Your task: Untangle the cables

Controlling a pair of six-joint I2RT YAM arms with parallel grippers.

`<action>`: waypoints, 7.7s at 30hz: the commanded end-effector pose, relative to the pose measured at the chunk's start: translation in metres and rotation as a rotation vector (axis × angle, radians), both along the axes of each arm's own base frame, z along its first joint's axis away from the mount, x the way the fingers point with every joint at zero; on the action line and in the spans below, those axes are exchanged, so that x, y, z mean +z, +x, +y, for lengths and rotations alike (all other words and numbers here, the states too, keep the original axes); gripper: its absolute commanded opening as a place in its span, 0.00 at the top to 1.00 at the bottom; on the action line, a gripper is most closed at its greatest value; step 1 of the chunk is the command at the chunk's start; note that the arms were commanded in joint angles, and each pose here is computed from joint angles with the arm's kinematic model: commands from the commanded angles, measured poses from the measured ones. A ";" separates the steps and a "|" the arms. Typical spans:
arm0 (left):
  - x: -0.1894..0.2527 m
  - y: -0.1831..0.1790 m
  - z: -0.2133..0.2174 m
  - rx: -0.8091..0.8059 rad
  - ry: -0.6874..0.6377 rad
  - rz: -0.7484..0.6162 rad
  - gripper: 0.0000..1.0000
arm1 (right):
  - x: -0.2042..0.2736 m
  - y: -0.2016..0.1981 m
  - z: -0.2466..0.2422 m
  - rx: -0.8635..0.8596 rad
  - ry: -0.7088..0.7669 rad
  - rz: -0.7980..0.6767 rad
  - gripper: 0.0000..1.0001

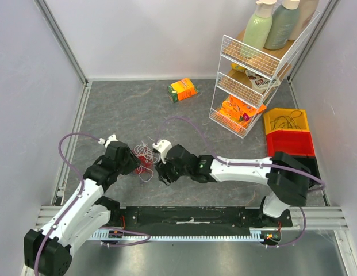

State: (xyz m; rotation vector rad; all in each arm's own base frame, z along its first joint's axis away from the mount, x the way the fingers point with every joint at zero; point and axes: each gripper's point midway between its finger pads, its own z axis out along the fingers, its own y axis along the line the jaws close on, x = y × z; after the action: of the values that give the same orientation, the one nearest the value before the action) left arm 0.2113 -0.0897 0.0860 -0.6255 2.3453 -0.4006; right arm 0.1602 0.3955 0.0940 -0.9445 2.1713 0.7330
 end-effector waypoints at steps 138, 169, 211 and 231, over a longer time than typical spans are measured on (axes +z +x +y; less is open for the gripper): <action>0.036 -0.015 -0.034 -0.003 0.072 -0.187 0.04 | 0.024 0.069 -0.192 -0.747 -0.189 -0.089 1.00; 0.079 -0.015 -0.053 -0.133 -0.088 -0.386 0.06 | 0.075 0.261 -0.508 -1.701 0.145 0.147 1.00; 0.035 0.004 -0.021 -0.014 0.203 -0.136 0.02 | 0.021 0.107 -0.384 -1.420 0.009 0.082 0.41; 0.010 -0.012 -0.028 0.037 -0.100 -0.064 0.14 | 0.010 0.042 0.012 0.068 0.133 0.050 0.26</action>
State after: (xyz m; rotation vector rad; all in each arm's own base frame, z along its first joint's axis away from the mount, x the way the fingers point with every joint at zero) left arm 0.2036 -0.1189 0.0890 -0.5864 2.3136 -0.4371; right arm 0.1866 0.3575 0.0802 -0.8838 2.2492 0.7896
